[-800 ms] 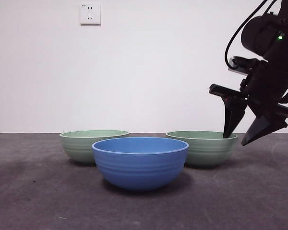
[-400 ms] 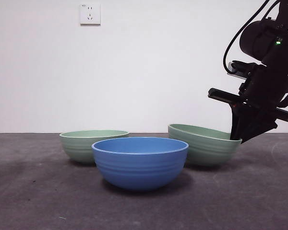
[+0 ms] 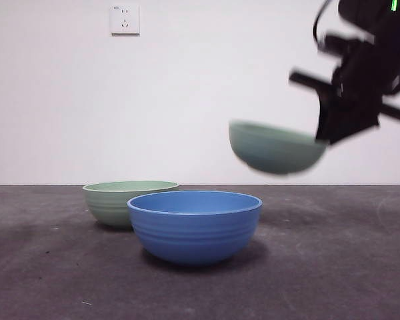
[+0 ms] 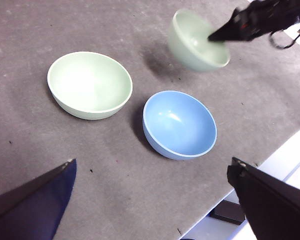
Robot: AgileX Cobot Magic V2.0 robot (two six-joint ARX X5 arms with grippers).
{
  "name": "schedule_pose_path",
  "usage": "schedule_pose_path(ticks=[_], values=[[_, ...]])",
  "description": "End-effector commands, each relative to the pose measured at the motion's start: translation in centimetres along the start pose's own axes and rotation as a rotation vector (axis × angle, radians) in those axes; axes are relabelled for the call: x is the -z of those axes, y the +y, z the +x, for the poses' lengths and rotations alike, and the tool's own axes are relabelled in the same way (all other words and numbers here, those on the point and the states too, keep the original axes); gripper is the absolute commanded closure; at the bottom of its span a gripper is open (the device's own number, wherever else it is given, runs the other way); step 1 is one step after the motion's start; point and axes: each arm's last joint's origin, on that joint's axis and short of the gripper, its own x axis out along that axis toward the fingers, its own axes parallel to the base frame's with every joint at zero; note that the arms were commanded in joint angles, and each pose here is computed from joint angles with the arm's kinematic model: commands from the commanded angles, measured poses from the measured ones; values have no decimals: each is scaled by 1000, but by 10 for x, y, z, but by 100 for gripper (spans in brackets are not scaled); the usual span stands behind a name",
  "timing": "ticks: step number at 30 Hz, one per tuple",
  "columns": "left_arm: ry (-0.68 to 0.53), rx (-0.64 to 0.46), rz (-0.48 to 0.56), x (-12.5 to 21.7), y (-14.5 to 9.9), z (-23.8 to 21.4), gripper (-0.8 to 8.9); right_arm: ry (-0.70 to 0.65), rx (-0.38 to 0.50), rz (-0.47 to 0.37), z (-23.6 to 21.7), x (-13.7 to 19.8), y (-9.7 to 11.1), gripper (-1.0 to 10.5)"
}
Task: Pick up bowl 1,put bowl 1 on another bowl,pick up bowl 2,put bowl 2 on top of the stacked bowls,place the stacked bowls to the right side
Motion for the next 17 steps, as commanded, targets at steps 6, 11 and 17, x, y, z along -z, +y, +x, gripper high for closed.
schedule_pose_path(ticks=[6, 11, 17], values=[[-1, 1, 0, 0, 0, 0, 275, 61, -86, -145, -28, 16, 43, 963], [-1, 2, 0, 0, 0, 0, 275, 118, -130, -223, -23, 30, 69, 963], [0, 2, -1, 0, 0, 0, 275, 167, -89, -285, -5, 44, 87, 963]])
